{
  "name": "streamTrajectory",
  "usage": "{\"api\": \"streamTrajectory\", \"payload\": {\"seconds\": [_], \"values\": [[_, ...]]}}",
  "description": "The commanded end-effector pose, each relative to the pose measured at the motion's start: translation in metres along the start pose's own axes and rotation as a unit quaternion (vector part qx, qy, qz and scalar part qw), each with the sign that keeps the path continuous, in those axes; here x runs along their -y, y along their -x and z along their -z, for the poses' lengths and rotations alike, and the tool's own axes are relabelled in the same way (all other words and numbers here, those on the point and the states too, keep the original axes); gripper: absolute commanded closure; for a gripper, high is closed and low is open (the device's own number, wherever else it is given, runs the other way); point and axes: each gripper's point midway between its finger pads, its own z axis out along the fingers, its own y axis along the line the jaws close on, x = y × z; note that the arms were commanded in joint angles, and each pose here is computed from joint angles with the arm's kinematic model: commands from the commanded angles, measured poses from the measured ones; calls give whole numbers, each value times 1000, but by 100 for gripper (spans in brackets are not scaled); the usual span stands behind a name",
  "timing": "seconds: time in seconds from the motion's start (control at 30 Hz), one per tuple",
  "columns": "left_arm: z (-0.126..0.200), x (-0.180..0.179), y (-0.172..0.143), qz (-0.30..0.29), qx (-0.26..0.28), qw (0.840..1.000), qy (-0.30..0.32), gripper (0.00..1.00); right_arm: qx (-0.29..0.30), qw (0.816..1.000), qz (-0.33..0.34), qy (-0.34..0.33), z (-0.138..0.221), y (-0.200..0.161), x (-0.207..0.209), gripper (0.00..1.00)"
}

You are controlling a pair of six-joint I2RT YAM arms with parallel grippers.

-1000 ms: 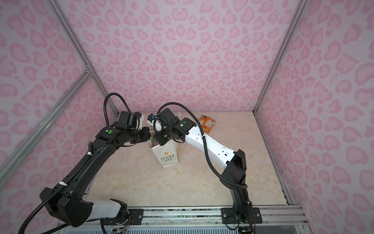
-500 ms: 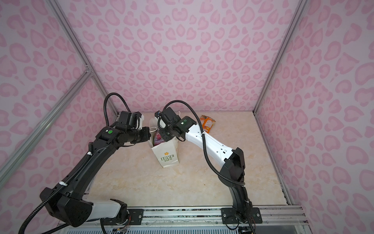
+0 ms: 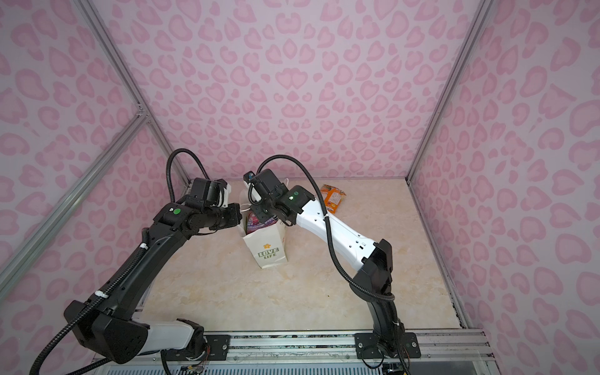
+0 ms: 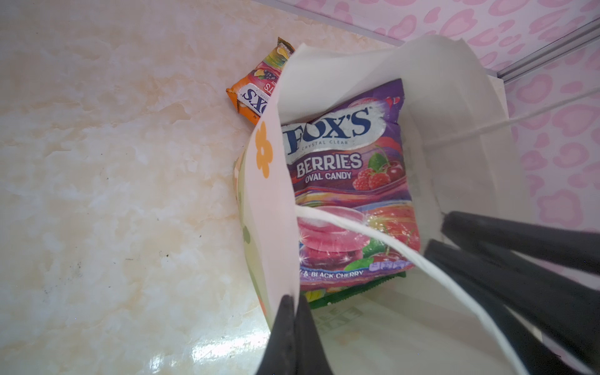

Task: Place the snacks into the paper bag
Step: Press the snack against the paper bag.

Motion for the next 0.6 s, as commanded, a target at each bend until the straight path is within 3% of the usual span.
{"api": "streamTrajectory", "payload": {"seconds": [0.0, 0.33, 0.57], "values": [[1, 0, 0, -2, 0, 1000, 1, 97, -20, 1000, -14, 9, -16, -7, 1, 83], [3, 1, 1, -2, 2, 1000, -2, 96, -102, 993, -54, -33, -58, -46, 32, 80], [2, 1, 0, -2, 1, 1000, -1, 96, -110, 991, -65, -26, -65, -49, 29, 78]]}}
